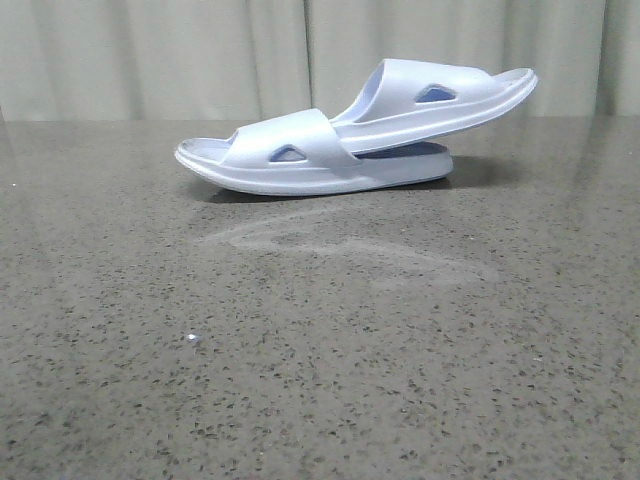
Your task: Insert blue slippers together front up
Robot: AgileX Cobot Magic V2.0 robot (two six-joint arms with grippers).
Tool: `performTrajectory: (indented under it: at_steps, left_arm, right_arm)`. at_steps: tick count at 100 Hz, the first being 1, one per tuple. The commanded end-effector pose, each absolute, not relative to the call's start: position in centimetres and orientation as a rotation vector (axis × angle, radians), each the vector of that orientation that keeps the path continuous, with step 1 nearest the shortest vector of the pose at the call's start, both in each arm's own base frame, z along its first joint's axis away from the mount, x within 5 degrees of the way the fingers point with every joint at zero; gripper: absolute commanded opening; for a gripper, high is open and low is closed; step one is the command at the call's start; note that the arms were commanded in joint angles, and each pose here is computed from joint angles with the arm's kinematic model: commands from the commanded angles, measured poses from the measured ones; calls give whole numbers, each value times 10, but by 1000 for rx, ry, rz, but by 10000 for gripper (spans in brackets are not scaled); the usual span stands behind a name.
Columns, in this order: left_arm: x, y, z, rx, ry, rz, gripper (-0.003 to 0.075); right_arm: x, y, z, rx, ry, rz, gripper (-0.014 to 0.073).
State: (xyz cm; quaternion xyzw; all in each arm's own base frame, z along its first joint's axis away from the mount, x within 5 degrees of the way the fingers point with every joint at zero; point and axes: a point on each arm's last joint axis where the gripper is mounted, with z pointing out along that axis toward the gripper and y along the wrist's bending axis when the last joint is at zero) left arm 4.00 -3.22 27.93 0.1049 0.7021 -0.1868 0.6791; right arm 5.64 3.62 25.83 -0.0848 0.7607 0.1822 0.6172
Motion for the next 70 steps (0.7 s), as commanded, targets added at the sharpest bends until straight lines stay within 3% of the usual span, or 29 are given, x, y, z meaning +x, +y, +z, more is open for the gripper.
performTrajectory:
  at_steps: [1, 70]
  left_arm:
    - [40, -30, 291, 169, 1516, -446, 15]
    - [40, -29, 292, 159, 1506, -439, 15]
  right_arm:
    - [58, 34, 270, -134, 1686, 425, -78]
    - [58, 34, 270, -133, 1686, 427, -78]
